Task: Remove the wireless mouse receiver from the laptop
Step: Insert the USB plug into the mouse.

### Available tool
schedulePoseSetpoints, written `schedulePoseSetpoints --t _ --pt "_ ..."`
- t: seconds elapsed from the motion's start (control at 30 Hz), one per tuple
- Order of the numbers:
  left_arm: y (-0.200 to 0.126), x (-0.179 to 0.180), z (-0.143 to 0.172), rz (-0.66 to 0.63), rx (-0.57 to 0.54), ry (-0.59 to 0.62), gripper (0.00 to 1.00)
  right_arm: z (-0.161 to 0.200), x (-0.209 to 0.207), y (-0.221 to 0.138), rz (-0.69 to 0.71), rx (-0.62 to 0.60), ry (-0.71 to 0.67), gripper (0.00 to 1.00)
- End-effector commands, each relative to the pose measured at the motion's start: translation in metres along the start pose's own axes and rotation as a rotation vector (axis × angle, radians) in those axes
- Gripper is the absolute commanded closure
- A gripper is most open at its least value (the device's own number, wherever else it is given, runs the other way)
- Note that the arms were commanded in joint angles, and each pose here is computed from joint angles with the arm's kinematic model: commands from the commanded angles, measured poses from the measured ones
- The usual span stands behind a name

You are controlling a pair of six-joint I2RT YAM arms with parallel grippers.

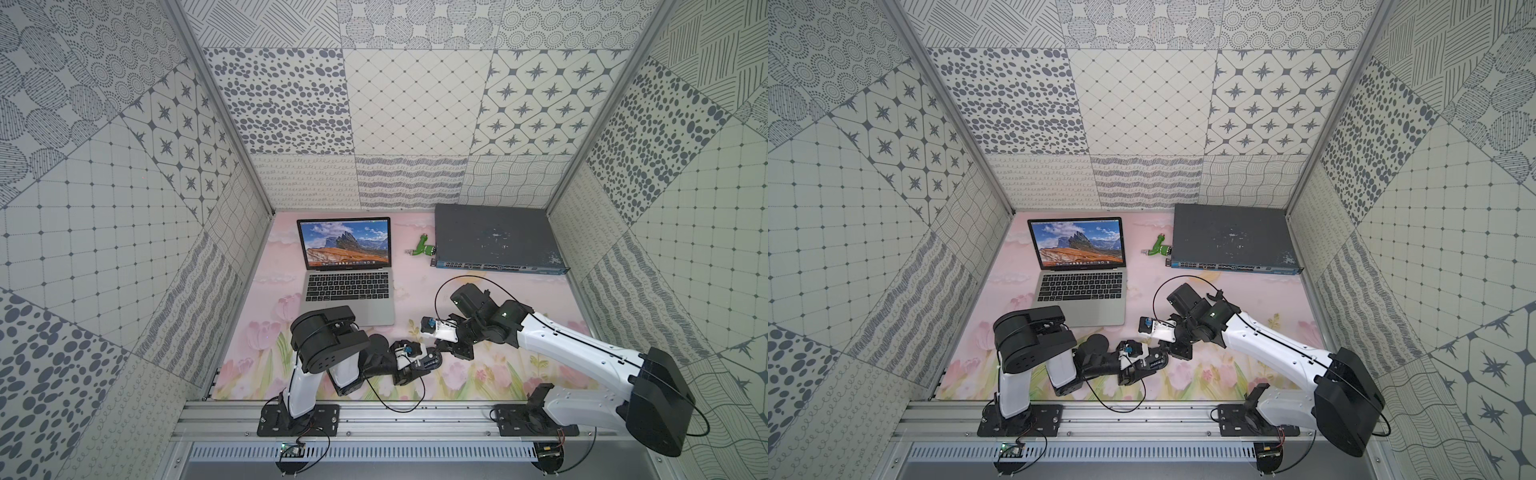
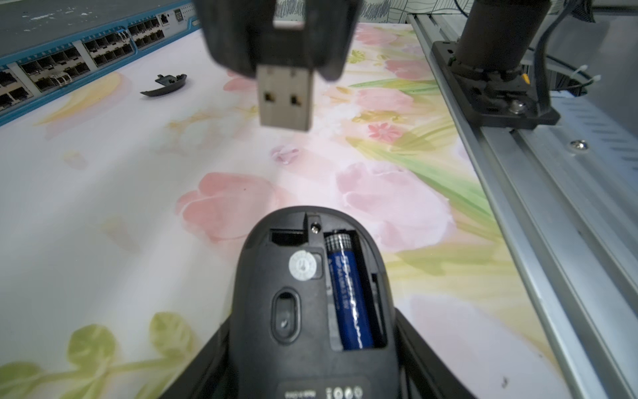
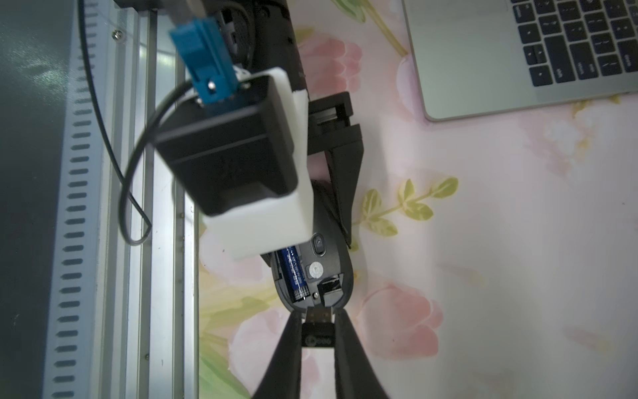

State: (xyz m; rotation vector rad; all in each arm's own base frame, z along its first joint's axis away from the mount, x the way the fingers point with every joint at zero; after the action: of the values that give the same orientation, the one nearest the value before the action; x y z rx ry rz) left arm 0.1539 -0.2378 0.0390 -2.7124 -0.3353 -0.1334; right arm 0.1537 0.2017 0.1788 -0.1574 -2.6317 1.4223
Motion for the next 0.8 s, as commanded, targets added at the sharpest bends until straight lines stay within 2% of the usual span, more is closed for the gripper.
schedulePoseSetpoints --t 0.0,0.27,0.77 --pt "0.000 -0.006 0.019 0.039 0.111 -0.047 0.41 -0.001 -0.005 0.010 0.019 0.017 -0.016 0.98" --pt "0.000 -0.006 0.019 0.039 0.112 -0.045 0.41 0.003 -0.006 0.028 -0.019 0.066 0.001 0.98" --pt "0.000 -0.006 0.020 0.043 0.118 -0.047 0.41 0.009 -0.013 0.039 0.009 0.117 0.012 0.98"
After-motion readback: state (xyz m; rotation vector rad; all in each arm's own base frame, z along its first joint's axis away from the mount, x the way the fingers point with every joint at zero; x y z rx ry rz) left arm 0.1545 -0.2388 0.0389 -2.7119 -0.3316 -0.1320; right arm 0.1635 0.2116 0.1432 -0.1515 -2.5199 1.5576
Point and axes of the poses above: each gripper's point midway between its finger pads, its own y axis out along the fingers, its own x axis along the line the jaws close on, z = x × y, the point moved 9 cm from there along -y, back along the fingers, and after that the axes turned 7 degrees about y, right-handed, at the moved point
